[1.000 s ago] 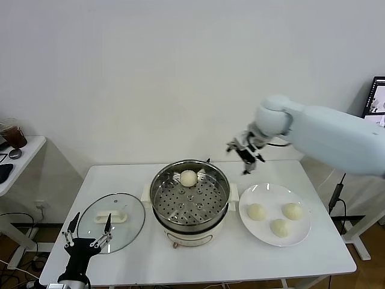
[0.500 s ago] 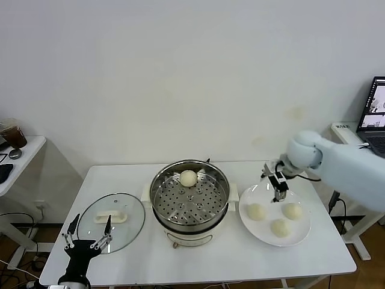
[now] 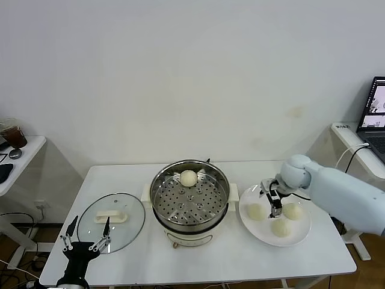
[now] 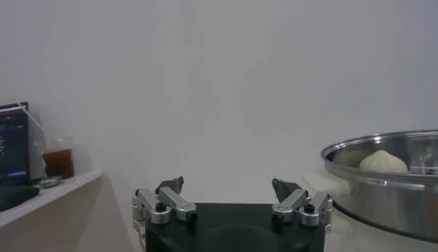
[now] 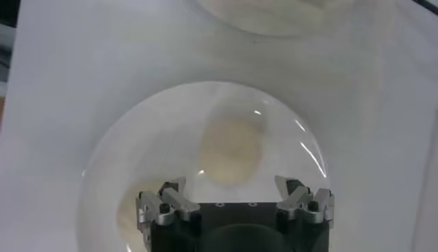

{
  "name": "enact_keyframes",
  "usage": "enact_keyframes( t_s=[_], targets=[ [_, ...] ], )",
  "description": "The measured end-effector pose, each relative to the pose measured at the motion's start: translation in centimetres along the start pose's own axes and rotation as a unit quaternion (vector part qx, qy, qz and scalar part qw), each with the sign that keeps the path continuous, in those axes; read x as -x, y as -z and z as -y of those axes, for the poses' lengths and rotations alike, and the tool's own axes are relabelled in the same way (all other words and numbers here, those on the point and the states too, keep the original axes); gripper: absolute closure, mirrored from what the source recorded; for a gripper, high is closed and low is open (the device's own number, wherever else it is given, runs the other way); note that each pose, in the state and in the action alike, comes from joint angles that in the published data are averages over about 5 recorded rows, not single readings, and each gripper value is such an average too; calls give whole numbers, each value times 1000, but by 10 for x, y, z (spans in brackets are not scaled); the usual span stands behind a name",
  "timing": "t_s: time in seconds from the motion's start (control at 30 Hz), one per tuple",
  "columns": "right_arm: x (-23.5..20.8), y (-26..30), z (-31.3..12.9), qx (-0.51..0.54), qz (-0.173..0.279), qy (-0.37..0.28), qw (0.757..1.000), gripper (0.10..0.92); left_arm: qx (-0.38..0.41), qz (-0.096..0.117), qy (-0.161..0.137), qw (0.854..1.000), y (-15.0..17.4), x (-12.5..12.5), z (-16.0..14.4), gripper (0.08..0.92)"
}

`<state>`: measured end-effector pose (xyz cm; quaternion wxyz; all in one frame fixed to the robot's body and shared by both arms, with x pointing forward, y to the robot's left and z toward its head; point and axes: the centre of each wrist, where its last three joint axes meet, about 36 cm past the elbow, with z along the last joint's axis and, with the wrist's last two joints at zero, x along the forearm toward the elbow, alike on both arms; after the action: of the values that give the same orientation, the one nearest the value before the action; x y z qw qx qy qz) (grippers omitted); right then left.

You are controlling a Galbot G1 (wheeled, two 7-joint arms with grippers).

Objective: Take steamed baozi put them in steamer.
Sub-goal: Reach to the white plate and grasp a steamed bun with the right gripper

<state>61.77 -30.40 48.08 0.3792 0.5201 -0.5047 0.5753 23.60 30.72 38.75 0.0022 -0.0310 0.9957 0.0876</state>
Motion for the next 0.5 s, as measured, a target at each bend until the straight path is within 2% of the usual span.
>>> enact_keyframes(
  t_s=[0.27, 0.37, 0.5],
  targets=[
    [23, 9, 6, 6, -1, 0, 1000, 209, 1, -1, 2, 1000, -1, 0, -1, 177],
    [27, 11, 8, 9, -1, 0, 1000, 242, 1, -2, 2, 1000, -2, 0, -1, 177],
    [30, 13, 9, 12, -2, 2, 1000, 328, 1, -1, 3, 1000, -2, 1, -1, 177]
  ],
)
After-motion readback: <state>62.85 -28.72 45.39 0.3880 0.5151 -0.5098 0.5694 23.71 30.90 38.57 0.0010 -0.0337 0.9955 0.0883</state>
